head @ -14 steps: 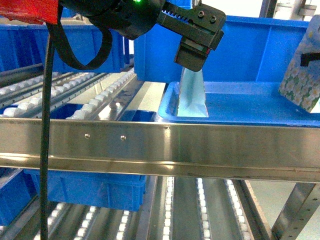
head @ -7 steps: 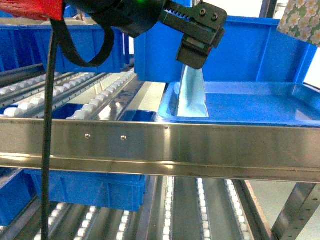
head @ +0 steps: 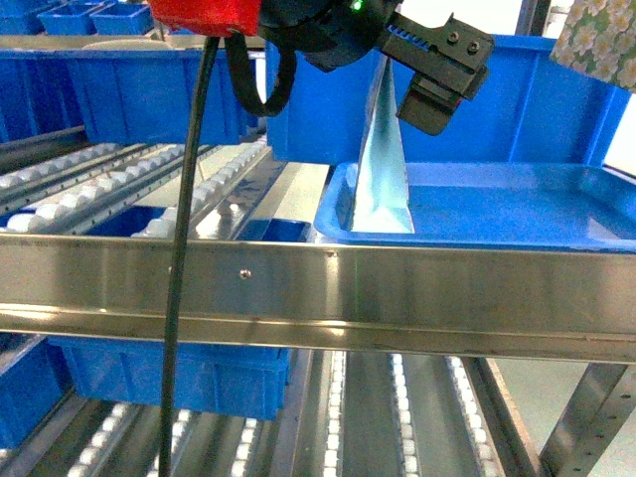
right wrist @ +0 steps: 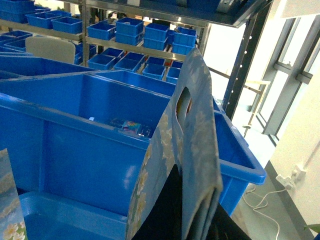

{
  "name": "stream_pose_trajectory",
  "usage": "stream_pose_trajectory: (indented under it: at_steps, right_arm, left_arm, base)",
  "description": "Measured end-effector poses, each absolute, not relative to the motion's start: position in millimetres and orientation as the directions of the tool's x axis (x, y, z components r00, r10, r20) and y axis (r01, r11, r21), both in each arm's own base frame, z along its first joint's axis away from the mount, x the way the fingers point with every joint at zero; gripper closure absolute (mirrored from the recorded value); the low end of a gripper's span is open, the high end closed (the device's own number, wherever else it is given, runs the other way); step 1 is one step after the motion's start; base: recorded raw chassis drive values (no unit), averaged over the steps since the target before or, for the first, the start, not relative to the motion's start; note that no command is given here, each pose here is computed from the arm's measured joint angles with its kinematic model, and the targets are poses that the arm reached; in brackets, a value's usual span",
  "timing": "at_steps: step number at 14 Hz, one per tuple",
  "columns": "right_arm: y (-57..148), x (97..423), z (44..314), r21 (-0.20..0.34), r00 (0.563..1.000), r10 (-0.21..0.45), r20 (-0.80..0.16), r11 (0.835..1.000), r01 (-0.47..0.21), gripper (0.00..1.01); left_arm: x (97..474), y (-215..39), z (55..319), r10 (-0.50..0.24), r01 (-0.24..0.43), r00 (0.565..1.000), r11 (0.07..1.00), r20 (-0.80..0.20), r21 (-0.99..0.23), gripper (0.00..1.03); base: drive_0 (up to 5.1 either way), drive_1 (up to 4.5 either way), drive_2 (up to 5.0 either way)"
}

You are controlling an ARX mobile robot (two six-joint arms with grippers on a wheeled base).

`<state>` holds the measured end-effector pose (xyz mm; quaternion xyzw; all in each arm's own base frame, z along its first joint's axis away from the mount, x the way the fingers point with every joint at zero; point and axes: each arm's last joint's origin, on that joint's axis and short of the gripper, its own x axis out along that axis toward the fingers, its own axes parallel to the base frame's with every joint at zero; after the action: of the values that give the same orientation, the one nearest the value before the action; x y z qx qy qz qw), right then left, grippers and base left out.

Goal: Move flower gift bag to table near conveyor

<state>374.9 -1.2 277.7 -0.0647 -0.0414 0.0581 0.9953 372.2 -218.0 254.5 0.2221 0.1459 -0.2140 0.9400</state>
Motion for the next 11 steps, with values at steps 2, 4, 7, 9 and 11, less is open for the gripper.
stream_pose_trajectory:
  at_steps: [2, 4, 7, 9, 11]
  right_arm:
    - [-1.2, 374.9, 277.6, -0.134, 0.99, 0.121, 0.075, 0.985, -0.111, 0.99]
    - [-1.2, 374.9, 277.7, -0.134, 0.99, 0.121, 0.075, 0.985, -0.111, 0.99]
    - [-1.2, 374.9, 277.7, -0.134, 0.99, 0.121, 0.075, 0.985, -0.111, 0.99]
    - [-1.2, 374.9, 277.6, -0.134, 0.99, 0.121, 0.074, 0.985, -0.111, 0.99]
    - [-1.2, 374.9, 277.6, -0.134, 0.99, 0.122, 0.074, 0.985, -0.111, 0.99]
  left_arm:
    - [378.0, -221.6, 249.8, -0.322, 0.462, 0.865, 0.81, -0.384, 0.36, 0.05]
    - [382.5, -220.2, 244.4, -0.296, 0.437, 0.874, 0.825, -0.385, 0.359, 0.05]
    - [391.4, -214.1, 242.2, -0.35, 0.424, 0.884, 0.881, -0.311, 0.213, 0.05]
    - [394.6, -208.1, 231.8, -0.35, 0.405, 0.88, 0.906, -0.321, 0.122, 0.05]
    - [399.1, -208.4, 213.9, -0.338, 0.395, 0.865, 0.914, -0.371, 0.089, 0.05]
  base:
    - [0.0, 0.0, 0.0]
    - [0.0, 0.0, 0.0]
    - [0.0, 0.0, 0.0]
    - [0.0, 0.0, 0.0]
    - [0.0, 0.0, 0.0]
